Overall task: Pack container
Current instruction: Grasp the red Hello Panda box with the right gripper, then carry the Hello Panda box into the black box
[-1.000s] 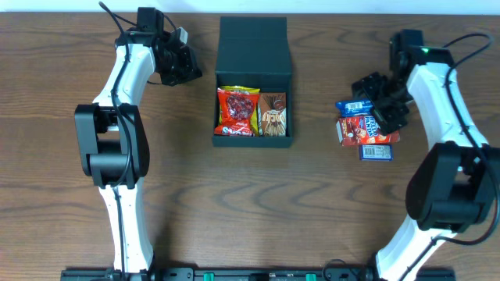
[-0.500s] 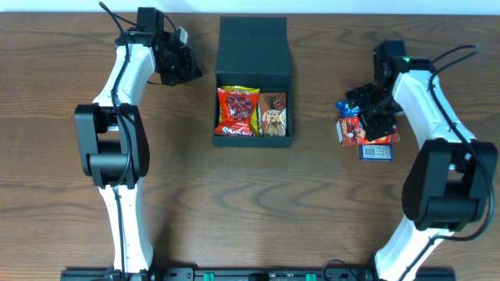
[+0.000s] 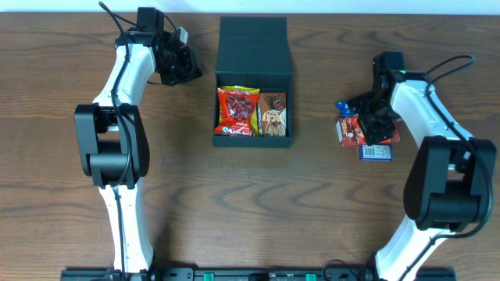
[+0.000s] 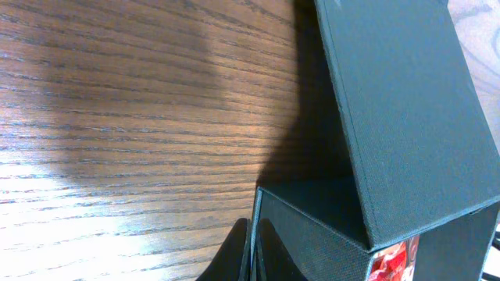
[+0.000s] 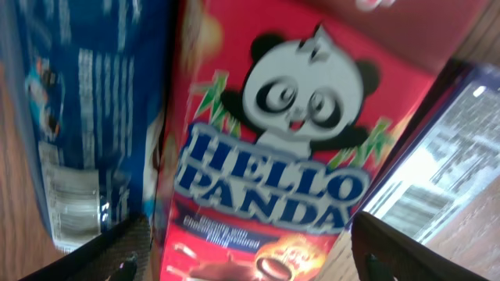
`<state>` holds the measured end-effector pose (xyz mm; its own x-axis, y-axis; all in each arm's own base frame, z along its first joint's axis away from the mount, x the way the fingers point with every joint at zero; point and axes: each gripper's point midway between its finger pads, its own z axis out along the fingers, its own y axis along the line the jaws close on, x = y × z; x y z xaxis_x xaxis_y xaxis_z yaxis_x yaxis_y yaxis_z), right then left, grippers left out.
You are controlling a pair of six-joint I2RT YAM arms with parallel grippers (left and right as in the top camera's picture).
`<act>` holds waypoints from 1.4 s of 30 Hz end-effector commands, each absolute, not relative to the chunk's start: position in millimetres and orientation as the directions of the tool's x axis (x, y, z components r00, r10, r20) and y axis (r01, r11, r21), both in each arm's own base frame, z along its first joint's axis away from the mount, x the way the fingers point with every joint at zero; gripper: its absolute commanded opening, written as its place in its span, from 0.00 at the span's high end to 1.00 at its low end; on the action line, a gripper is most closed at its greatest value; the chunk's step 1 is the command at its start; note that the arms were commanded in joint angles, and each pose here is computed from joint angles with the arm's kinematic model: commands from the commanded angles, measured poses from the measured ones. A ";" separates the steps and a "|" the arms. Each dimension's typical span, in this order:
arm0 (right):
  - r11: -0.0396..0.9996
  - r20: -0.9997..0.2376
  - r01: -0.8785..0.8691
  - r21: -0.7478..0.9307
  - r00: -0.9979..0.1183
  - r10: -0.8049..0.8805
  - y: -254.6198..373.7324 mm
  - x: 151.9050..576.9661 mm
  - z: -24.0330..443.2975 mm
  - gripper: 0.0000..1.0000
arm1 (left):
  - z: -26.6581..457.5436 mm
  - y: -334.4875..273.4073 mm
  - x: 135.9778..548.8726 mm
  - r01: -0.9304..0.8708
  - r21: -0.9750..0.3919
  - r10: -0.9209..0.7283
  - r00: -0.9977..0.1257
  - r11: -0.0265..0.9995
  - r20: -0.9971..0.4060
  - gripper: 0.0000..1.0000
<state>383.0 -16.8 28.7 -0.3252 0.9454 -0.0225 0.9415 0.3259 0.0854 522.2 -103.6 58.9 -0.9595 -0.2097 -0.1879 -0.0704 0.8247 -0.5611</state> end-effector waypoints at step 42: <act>0.392 -0.054 0.917 0.067 -0.389 0.920 -31.0 380.2 -8.4 0.29 | 76.3 -102.5 523.8 -0.054 -0.562 -0.212 -0.952 0.825 -0.221 0.94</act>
